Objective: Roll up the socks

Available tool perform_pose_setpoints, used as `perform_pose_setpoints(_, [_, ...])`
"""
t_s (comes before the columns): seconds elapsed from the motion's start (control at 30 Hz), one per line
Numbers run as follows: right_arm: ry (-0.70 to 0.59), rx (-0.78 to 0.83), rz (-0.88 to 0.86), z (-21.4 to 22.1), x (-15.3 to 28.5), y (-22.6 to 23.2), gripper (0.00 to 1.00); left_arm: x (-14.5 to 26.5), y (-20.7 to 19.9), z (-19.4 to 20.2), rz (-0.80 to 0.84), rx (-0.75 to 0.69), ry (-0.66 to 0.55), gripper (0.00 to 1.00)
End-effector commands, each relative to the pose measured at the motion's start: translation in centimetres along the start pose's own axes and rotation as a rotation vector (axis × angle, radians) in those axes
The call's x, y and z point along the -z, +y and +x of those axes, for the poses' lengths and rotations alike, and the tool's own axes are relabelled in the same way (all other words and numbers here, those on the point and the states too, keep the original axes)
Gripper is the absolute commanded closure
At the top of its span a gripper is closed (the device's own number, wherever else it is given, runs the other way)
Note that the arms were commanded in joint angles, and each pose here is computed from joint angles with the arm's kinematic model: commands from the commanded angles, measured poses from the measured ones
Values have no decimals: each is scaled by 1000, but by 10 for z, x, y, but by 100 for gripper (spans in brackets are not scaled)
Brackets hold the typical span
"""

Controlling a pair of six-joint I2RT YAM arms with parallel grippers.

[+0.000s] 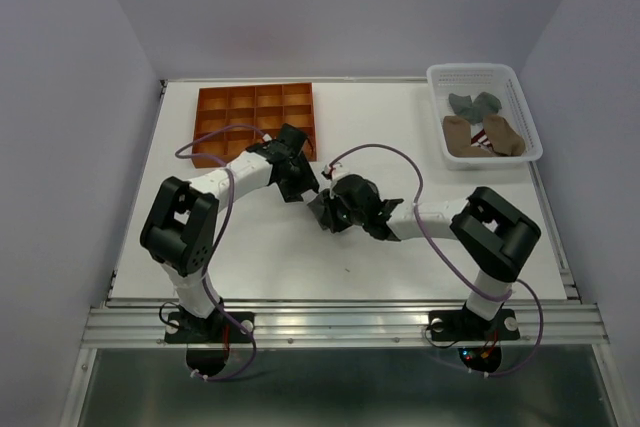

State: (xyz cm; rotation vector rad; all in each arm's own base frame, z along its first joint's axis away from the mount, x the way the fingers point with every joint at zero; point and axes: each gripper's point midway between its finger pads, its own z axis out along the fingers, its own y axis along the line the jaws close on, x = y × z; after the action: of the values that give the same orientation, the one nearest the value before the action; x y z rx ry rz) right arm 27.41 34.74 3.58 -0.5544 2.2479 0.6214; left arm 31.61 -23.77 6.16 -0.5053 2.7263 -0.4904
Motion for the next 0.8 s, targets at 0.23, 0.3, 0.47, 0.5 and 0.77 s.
perform_pose_setpoints(0.23, [-20,-261,-196,-23,10,-1,99,15,2,-11,57,13,-67,43])
perform_pose_setpoints(0.3, [-13,-287,-205,-21,9,-4,99,17,-1,-7,83,8,-58,43])
perform_pose_setpoints(0.47, [11,-374,-233,-18,7,-13,99,16,-5,10,146,-19,-46,43])
perform_pose_setpoints(0.5, [19,-391,-237,-17,7,-15,99,14,-7,13,153,-26,-44,43])
perform_pose_setpoints(0.77, [56,-473,-244,-11,3,-29,99,1,-19,22,178,-46,-26,46])
